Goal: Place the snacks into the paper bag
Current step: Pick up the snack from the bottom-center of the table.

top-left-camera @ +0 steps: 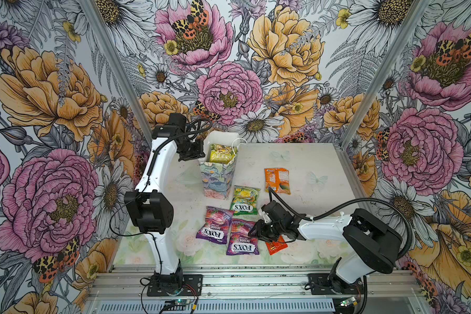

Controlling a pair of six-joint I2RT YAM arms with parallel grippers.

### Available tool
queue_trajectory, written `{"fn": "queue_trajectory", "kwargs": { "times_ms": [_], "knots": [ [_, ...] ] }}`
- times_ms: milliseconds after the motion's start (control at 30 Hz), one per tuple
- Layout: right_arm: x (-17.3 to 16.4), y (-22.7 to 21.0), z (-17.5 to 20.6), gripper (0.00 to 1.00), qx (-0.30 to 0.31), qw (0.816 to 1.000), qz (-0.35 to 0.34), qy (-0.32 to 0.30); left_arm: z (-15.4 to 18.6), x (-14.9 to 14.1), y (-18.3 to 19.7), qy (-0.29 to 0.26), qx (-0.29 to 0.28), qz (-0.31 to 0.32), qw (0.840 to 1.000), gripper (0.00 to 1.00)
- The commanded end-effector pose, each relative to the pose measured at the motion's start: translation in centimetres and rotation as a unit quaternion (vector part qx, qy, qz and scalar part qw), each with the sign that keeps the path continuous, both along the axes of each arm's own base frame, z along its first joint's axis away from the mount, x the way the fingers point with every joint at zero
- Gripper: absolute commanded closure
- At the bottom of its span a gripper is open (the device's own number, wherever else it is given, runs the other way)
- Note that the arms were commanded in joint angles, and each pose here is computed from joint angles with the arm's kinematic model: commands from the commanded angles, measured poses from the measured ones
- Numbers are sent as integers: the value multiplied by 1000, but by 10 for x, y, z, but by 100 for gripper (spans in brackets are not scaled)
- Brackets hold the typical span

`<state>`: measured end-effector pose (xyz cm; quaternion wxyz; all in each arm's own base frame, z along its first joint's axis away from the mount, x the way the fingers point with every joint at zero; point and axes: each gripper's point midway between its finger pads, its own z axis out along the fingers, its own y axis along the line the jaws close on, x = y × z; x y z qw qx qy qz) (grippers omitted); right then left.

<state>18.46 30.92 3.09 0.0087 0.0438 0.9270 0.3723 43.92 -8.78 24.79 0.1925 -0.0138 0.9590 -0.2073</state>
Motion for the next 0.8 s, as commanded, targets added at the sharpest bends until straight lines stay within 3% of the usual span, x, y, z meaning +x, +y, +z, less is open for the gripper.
{"fn": "queue_trajectory", "kwargs": {
  "times_ms": [0, 300, 767],
  "knots": [
    [14, 8, 10, 72, 20, 1000, -11, -16, 23, -3, 0, -32, -18, -2, 999, 100],
    [25, -6, 41, 99, 12, 997, -27, -70, 21, -2, 1, -31, -17, -1, 999, 100],
    [46, -25, 112, 100, 28, 988, -50, -147, 19, -1, 2, -28, -19, 1, 999, 100]
  ]
}}
